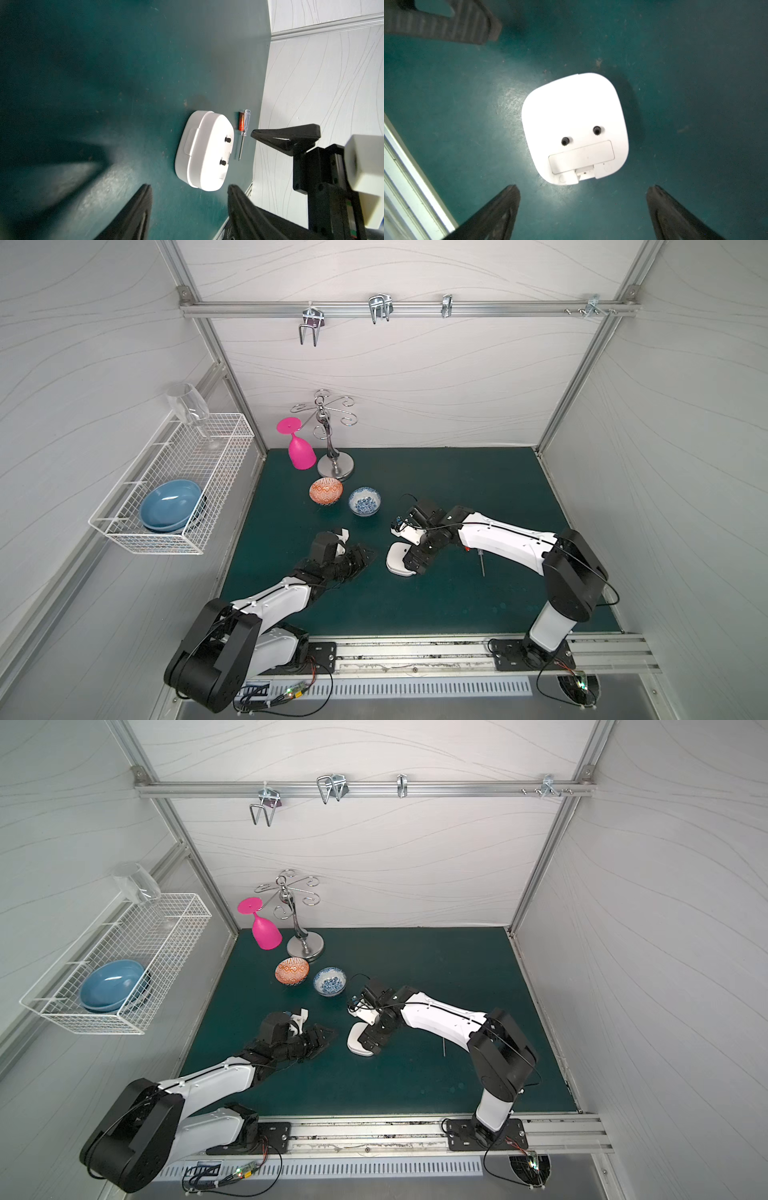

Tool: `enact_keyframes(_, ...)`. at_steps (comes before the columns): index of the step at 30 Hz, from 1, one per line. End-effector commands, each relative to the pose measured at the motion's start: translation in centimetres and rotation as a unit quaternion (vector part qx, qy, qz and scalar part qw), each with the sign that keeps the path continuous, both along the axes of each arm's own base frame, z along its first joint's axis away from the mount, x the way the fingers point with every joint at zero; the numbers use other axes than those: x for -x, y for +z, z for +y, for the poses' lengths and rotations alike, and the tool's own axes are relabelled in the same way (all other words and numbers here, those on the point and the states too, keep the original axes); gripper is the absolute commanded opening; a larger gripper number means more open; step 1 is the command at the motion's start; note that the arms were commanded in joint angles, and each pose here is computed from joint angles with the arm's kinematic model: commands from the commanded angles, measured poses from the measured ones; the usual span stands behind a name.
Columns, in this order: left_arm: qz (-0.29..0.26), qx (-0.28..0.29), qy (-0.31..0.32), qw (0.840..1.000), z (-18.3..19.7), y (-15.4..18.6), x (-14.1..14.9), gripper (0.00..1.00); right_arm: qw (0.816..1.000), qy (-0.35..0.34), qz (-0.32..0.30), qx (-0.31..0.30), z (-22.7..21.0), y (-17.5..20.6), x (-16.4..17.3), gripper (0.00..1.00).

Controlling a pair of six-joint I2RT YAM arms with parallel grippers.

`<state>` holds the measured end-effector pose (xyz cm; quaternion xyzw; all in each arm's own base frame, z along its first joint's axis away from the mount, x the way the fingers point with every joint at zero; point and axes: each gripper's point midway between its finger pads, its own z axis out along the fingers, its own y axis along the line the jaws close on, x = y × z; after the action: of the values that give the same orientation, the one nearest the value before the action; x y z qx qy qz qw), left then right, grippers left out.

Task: Remove the battery from the alarm
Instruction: Adjust the alarm at the center of the board.

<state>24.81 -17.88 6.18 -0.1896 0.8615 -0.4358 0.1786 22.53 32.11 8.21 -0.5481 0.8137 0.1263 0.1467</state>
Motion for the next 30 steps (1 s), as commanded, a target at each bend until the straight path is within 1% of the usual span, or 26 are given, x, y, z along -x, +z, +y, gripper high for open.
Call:
enact_keyframes(1, -0.016, 0.004, -0.012, 1.000, -0.1, 0.5, -0.1, 0.63, 0.997, 0.078, 0.005, 0.007, 0.6, -0.9, 1.0, 0.99)
enact_keyframes(6, -0.015, 0.002, -0.017, 1.000, -0.1, 0.4, 0.1, 0.64, 0.995, 0.101, 0.028, 0.004, 1.5, -1.7, 1.4, 0.99)
enact_keyframes(12, -0.015, 0.004, -0.025, 1.000, -0.3, 0.4, 0.0, 0.68, 0.993, 0.103, 0.039, 0.029, 1.5, -3.7, 1.1, 0.99)
enact_keyframes(15, -0.011, 0.011, -0.040, 0.999, -0.8, 0.4, -0.1, 0.70, 0.992, 0.110, 0.037, 0.044, 1.3, -4.5, 0.8, 0.99)
enact_keyframes(19, -0.006, 0.018, -0.044, 0.999, -1.1, 0.1, -0.4, 0.72, 0.990, 0.127, 0.014, 0.057, 0.9, -4.5, 0.1, 0.99)
enact_keyframes(24, -0.003, 0.022, -0.046, 0.999, -1.4, -0.3, -0.7, 0.73, 0.988, 0.147, 0.003, 0.037, 1.3, -3.3, -0.3, 0.99)
enact_keyframes(27, 0.003, 0.030, -0.052, 0.998, -1.7, -0.5, -0.8, 0.72, 0.987, 0.155, 0.017, 0.037, 1.5, -4.0, 0.2, 0.99)
enact_keyframes(28, -0.010, 0.037, -0.056, 0.998, -2.0, 0.0, -1.2, 0.72, 0.987, 0.157, 0.019, 0.037, 1.7, -4.4, 0.3, 0.99)
enact_keyframes(30, -0.011, 0.043, -0.057, 0.997, -2.2, 0.1, -1.4, 0.73, 0.986, 0.158, 0.023, 0.037, 2.1, -5.1, 0.5, 0.99)
